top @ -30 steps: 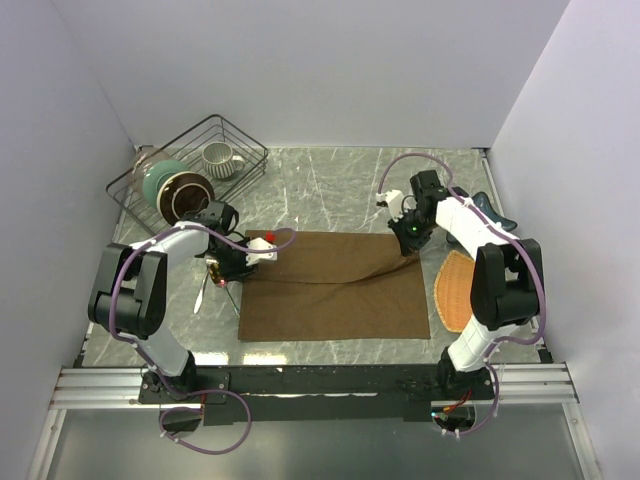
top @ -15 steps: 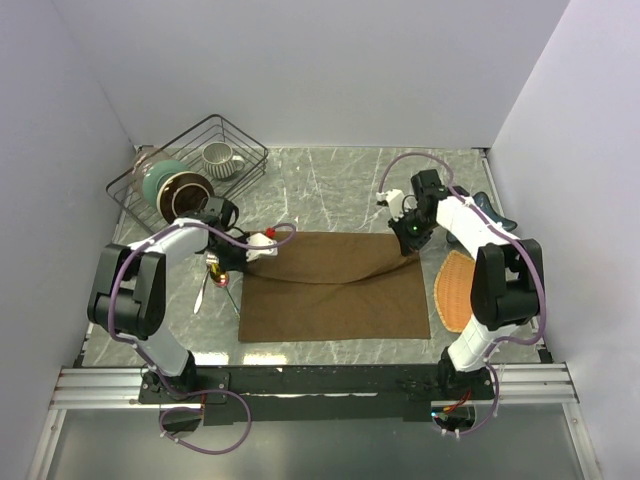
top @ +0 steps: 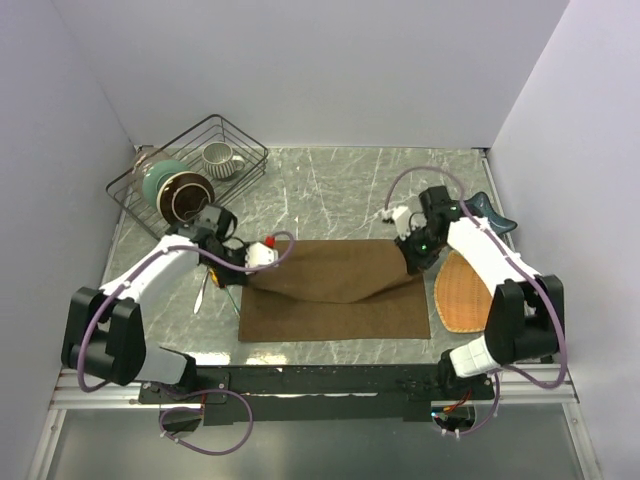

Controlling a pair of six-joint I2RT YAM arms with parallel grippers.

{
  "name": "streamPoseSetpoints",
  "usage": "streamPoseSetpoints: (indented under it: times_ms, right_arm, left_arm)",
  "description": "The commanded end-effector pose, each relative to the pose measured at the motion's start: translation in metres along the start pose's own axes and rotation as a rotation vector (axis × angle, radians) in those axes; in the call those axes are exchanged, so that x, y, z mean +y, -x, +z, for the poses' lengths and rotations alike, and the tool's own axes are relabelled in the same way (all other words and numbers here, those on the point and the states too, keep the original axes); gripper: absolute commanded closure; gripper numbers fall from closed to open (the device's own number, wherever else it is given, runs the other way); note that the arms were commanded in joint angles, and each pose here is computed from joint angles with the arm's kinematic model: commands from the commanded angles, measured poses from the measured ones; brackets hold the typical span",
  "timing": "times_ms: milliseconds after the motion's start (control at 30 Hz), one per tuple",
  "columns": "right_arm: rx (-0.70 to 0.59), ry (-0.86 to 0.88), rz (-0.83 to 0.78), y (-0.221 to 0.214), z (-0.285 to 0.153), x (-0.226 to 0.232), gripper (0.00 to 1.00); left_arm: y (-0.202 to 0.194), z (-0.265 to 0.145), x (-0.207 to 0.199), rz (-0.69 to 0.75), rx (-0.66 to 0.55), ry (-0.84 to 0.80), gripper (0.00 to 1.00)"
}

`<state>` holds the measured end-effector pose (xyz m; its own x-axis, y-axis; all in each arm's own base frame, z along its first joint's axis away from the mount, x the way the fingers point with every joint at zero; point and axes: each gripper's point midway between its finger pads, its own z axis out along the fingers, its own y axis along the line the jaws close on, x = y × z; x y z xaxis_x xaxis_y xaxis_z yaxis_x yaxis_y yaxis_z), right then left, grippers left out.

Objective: Fold the napkin into a case and place the utensils inside
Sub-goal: Flatten out the napkin at the center of the board.

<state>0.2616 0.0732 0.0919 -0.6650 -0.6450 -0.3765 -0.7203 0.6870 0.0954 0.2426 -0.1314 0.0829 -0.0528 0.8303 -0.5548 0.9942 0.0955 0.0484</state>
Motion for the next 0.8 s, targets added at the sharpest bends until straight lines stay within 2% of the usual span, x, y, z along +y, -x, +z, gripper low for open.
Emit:
streamPoseSetpoints:
  times_ms: [0,200,400,633,767]
  right_arm:
    - [0.092,-0.009,0.028,-0.016,0.024,0.000,1.00]
    - [0.169,-0.041,0.063,-0.023,0.059,-0.022,1.00]
    - [0.149,-0.130,0.110,0.001,0.078,-0.060,1.00]
    - [0.075,-0.181,0.132,0.048,0.067,-0.098,1.00]
    - [0.039,-0.145,0.109,0.056,0.045,-0.088,1.00]
  left_arm:
    - [-0.006,0.029,-0.013,-0.157,0.013,-0.038,0.99]
    - [-0.042,0.066,0.013,-0.295,0.156,0.023,0.99]
    - [-0.048,0.078,0.057,-0.363,0.205,0.103,0.99]
    - [-0.049,0.055,0.128,-0.429,0.184,0.203,0.99]
    - [-0.036,0.034,0.136,-0.391,0.155,0.188,0.99]
